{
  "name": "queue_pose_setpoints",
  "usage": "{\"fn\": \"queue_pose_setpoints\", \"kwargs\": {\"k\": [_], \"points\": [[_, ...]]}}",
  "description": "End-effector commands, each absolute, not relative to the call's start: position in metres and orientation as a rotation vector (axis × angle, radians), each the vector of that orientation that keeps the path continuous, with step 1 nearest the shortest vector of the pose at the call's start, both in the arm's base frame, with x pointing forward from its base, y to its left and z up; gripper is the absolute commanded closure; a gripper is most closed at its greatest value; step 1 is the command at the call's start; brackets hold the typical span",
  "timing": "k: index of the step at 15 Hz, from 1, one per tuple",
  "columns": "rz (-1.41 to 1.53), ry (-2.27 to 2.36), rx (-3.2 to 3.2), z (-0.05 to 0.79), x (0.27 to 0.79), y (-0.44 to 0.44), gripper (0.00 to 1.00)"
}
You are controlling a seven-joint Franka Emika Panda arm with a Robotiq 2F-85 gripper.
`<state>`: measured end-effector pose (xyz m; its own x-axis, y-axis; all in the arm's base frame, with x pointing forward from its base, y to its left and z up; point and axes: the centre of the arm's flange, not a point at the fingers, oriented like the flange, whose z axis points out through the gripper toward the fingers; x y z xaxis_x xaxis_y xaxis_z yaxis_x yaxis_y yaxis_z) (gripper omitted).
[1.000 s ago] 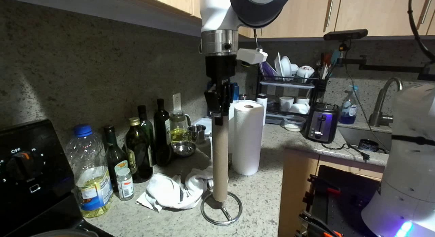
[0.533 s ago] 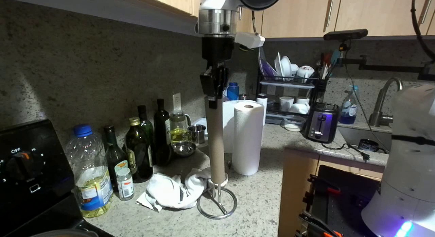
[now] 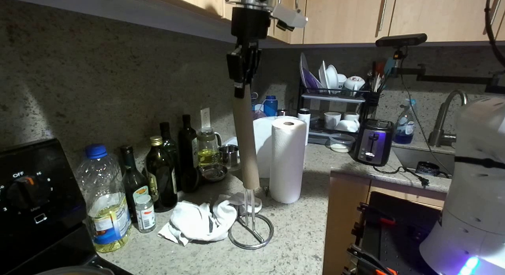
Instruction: Remove the empty paper roll off of the holder then put the empty paper roll on the holder
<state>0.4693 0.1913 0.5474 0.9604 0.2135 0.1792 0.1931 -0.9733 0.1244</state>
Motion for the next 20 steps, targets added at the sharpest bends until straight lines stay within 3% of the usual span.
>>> {"fn": "queue_pose_setpoints", "kwargs": {"k": [1, 8, 9, 11, 20], "points": [[0.364, 0.312, 2.971, 0.577, 0.466, 0.193, 0.64], [0.518, 0.337, 2.922, 0.621, 0.456, 0.200, 0.64], [0.539, 0.344, 2.913, 0.626, 0.454, 0.201, 0.72], [0.575, 0.355, 2.896, 0.636, 0.450, 0.204, 0.76], [0.729, 0.405, 2.815, 0.677, 0.428, 0.219, 0.71]]}}
